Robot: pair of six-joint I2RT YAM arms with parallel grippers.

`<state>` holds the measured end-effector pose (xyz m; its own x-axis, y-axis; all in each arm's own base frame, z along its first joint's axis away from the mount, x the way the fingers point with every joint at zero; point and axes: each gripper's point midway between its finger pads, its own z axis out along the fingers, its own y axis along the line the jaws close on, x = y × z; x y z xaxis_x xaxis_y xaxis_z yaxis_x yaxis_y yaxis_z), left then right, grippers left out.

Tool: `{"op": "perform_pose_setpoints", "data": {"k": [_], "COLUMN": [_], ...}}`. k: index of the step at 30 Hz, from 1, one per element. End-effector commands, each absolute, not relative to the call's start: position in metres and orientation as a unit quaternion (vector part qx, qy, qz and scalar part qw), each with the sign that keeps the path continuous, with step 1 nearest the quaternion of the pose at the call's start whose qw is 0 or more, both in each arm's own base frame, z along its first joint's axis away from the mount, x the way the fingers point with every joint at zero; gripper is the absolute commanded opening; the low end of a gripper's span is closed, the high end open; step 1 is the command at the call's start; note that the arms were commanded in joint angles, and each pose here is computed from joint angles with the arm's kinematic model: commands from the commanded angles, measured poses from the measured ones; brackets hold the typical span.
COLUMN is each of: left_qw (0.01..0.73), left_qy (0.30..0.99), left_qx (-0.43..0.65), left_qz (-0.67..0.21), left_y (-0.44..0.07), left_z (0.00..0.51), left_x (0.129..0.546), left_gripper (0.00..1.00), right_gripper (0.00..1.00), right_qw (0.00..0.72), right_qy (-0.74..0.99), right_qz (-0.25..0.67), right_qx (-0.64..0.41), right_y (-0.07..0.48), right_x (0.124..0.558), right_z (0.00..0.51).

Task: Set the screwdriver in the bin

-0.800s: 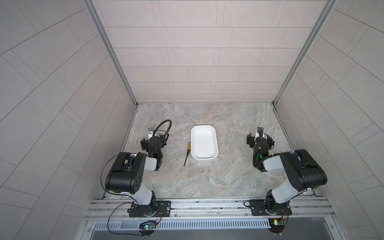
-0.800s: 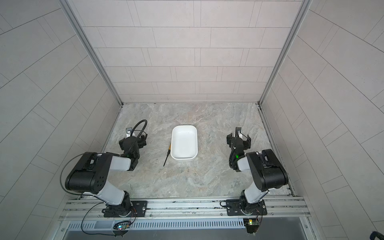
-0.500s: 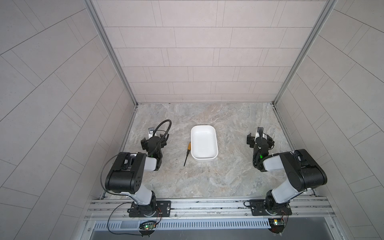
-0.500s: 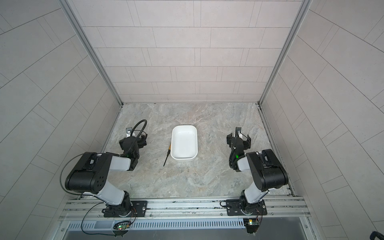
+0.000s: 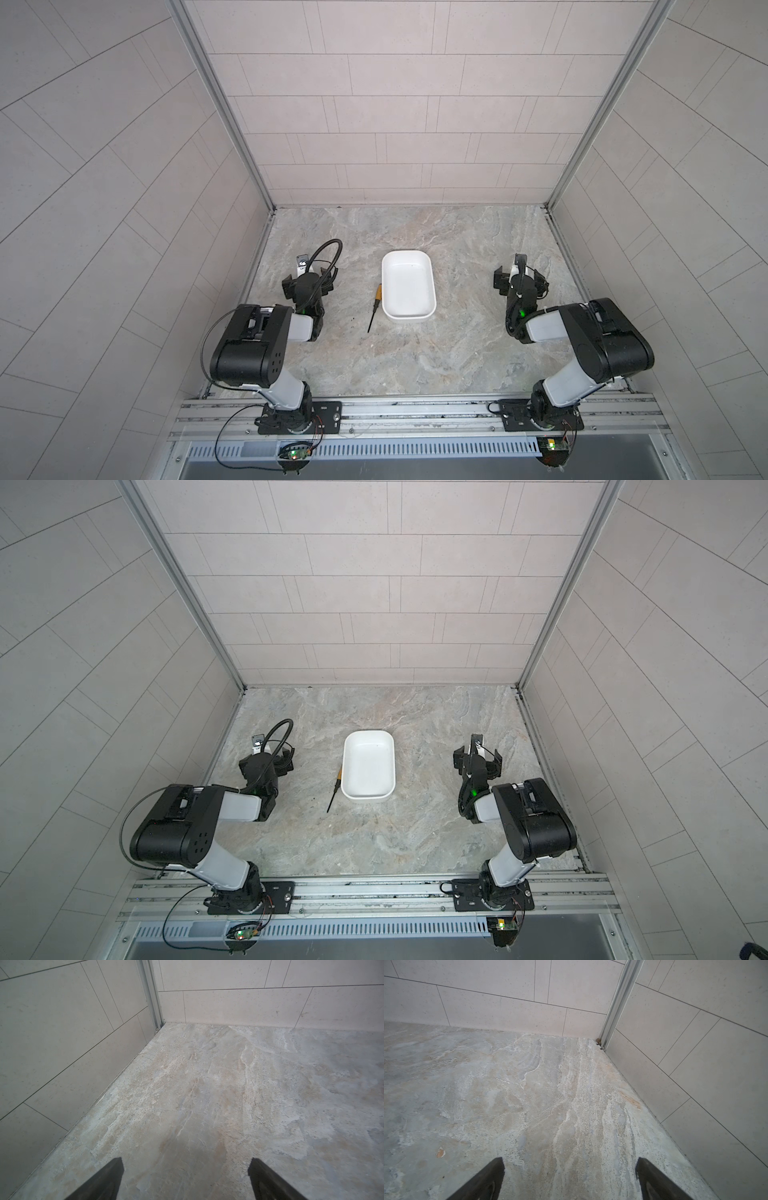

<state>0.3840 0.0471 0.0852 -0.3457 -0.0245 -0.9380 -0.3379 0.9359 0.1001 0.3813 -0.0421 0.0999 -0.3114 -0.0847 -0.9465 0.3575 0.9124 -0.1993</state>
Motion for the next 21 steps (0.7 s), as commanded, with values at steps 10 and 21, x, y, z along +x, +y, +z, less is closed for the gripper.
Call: {"op": "perform_pose_setpoints", "data": {"k": [10, 21], "left_qw": [0.627, 0.639], "left_qy": [0.758, 0.753], "left_qx": [-0.066, -0.056], "left_qz": [0.168, 0.150], "left_y": [0.021, -0.022], "left_z": [0.108, 0.200], "left_x": [0.362, 0.339], "left_gripper": [1.00, 1.00], "right_gripper": [0.99, 0.99], "right_qw": [0.590, 0.639], "right_qy": [0.777, 0.732], "right_qz": [-0.205, -0.234], "right_qx": [0.075, 0.031], "right_y": [-0.039, 0.017], "right_x": [0.375, 0.342], "right_z": [0.102, 0.179]}}
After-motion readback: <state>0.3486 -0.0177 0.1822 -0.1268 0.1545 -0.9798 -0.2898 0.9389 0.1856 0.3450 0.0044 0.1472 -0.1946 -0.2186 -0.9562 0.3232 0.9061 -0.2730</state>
